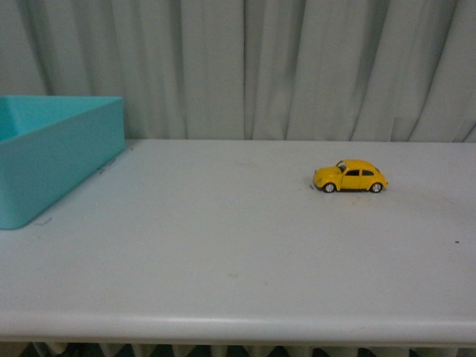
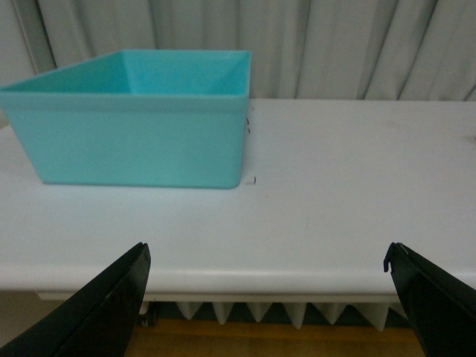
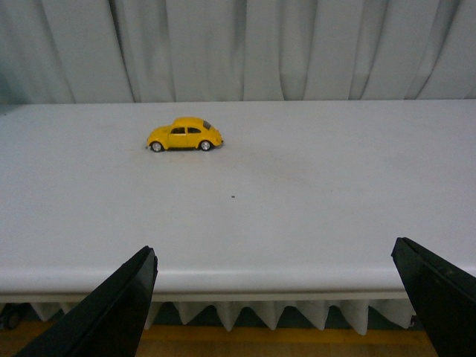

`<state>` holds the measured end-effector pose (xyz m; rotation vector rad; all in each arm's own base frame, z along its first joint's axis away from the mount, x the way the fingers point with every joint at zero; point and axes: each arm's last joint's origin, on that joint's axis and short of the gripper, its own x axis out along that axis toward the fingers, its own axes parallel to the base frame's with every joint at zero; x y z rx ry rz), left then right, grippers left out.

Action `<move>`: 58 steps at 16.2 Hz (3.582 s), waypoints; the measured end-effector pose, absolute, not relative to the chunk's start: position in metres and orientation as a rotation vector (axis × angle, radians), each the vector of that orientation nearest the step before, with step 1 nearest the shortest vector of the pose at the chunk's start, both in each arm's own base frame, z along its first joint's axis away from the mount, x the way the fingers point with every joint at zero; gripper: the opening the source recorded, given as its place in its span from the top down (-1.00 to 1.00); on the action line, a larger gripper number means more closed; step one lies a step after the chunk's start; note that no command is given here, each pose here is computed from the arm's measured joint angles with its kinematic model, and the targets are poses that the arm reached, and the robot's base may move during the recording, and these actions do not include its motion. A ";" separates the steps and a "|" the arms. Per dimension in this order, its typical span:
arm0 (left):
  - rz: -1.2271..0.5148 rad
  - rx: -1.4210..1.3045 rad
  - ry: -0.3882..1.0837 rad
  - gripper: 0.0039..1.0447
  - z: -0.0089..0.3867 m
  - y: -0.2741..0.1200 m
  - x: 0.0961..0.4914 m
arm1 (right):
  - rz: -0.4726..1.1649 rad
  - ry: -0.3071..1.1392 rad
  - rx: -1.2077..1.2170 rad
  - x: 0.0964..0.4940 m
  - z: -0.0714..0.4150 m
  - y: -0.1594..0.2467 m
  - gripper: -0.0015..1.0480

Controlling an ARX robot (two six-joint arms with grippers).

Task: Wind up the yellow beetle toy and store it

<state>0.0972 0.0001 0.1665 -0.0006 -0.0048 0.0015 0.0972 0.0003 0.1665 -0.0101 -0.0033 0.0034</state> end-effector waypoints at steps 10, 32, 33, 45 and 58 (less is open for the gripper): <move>0.001 0.000 -0.002 -0.88 0.166 0.000 0.097 | 0.003 -0.003 -0.009 0.097 0.167 0.000 -0.87; 0.001 0.000 -0.005 -0.88 0.166 0.000 0.097 | 0.003 -0.003 -0.010 0.097 0.167 0.000 -0.87; 0.001 0.000 -0.004 -0.88 0.166 0.000 0.097 | 0.003 -0.003 -0.010 0.097 0.167 0.000 -0.87; 0.001 0.000 -0.004 -0.88 0.166 0.000 0.097 | 0.003 -0.002 -0.010 0.097 0.166 0.000 -0.87; 0.002 0.000 -0.004 -0.88 0.166 0.000 0.097 | -0.347 0.078 0.226 0.122 0.163 -0.039 -0.87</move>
